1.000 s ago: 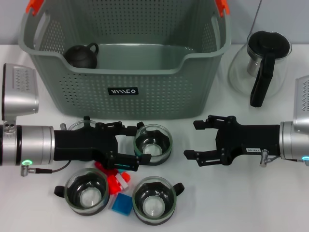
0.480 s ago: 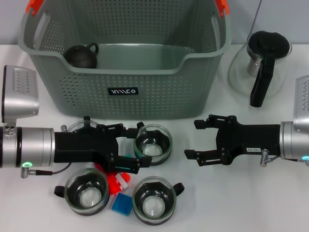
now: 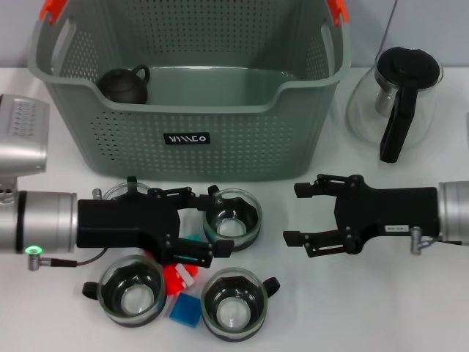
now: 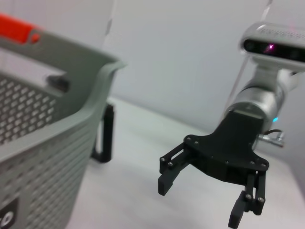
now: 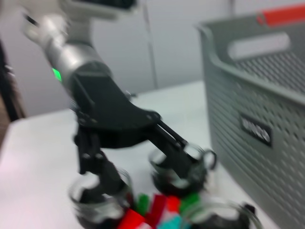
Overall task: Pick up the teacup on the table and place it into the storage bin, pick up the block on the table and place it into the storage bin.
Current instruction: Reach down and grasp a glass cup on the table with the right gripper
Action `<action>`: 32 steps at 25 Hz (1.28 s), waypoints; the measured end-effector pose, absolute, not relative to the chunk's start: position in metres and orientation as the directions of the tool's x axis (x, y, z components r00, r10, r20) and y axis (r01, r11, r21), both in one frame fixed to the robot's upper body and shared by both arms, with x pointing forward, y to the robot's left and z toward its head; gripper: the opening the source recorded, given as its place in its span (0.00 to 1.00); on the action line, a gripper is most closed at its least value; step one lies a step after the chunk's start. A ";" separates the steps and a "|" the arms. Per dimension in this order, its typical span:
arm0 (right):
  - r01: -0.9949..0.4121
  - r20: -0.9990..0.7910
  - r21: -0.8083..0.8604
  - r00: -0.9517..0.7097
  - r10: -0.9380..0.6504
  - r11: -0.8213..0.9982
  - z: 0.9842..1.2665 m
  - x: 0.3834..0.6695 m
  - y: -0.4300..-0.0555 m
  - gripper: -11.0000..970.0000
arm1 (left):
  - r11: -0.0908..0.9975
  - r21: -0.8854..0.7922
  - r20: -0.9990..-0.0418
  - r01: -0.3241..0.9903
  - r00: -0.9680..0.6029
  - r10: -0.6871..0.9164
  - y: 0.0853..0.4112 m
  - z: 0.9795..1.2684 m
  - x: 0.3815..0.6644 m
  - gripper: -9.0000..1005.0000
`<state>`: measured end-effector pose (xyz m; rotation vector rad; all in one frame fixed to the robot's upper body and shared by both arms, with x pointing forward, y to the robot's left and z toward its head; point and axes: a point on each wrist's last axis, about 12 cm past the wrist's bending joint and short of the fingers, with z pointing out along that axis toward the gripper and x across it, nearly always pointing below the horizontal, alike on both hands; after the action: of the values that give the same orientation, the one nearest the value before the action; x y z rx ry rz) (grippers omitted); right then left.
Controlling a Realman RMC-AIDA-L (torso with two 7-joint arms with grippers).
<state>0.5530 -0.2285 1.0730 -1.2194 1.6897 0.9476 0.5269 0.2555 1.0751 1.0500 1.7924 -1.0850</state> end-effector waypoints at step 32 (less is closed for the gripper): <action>-0.942 -0.827 0.057 0.142 -0.543 -0.332 1.130 0.553 -0.176 0.94 | 0.326 -0.277 -0.929 0.904 -0.339 0.151 0.282 1.082 0.513 0.93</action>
<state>0.5526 -0.1756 1.1301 -1.9400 1.4179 1.0813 0.5128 0.2823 1.0821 0.9517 1.7248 -1.0916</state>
